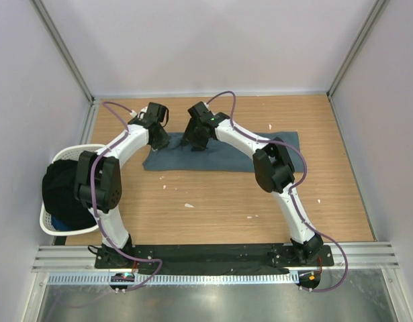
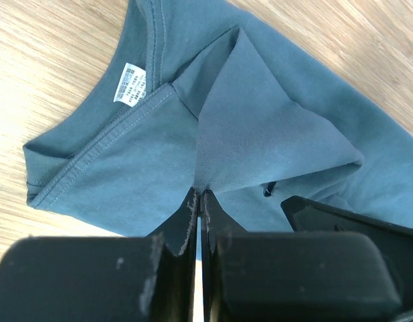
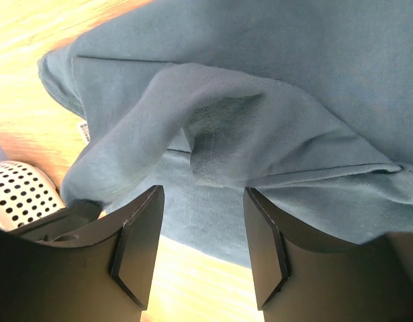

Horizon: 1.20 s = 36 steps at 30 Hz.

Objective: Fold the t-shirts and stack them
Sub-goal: Fold the tshirt

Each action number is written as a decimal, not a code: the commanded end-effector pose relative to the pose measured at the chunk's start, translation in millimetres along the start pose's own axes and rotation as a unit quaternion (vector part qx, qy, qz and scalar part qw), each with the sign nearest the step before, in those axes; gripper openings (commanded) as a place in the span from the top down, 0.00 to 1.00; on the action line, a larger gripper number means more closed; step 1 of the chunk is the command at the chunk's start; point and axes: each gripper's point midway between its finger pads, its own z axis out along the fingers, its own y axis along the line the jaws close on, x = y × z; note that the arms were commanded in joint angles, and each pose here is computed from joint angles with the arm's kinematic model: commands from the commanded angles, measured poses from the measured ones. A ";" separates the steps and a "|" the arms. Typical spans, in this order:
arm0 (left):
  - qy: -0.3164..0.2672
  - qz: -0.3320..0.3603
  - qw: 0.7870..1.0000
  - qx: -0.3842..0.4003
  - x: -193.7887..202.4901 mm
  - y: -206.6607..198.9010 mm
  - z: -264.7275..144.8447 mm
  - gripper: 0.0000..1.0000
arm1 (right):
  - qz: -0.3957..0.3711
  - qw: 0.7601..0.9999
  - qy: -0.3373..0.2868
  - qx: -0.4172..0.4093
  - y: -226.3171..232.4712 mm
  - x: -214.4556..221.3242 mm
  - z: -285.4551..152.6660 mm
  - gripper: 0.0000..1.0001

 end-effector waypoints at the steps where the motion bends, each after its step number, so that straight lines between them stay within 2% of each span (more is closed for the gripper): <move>1: -0.019 -0.004 1.000 0.019 -13.7 -6.1 -5.9 1.00 | -0.012 1.000 -0.016 -0.007 12.5 -7.7 -13.6 0.44; 12: -0.019 -0.005 1.000 0.015 -13.7 -2.3 -4.9 1.00 | -0.017 1.000 -0.007 0.007 3.6 -3.8 8.1 0.48; 15: -0.018 -0.004 1.000 0.016 -13.1 -2.0 -4.9 1.00 | -0.018 1.000 -0.007 0.004 4.8 -4.5 9.4 0.55; 22: -0.017 -0.004 1.000 0.015 -12.1 -0.1 -4.0 1.00 | -0.031 0.999 -0.021 0.007 7.6 -11.5 2.9 0.89; 25: -0.017 -0.004 1.000 0.016 -11.9 -0.7 -4.0 1.00 | -0.038 0.999 -0.022 0.008 9.2 -13.2 -2.7 0.99; 32: -0.022 -0.006 1.000 0.020 -17.1 -2.7 -5.1 1.00 | -0.075 0.996 -0.054 0.016 12.2 -31.6 -35.1 0.99; 36: -0.022 -0.008 0.999 0.022 -18.4 -2.8 -6.6 1.00 | -0.089 0.995 -0.046 0.021 11.9 -30.4 -51.9 0.99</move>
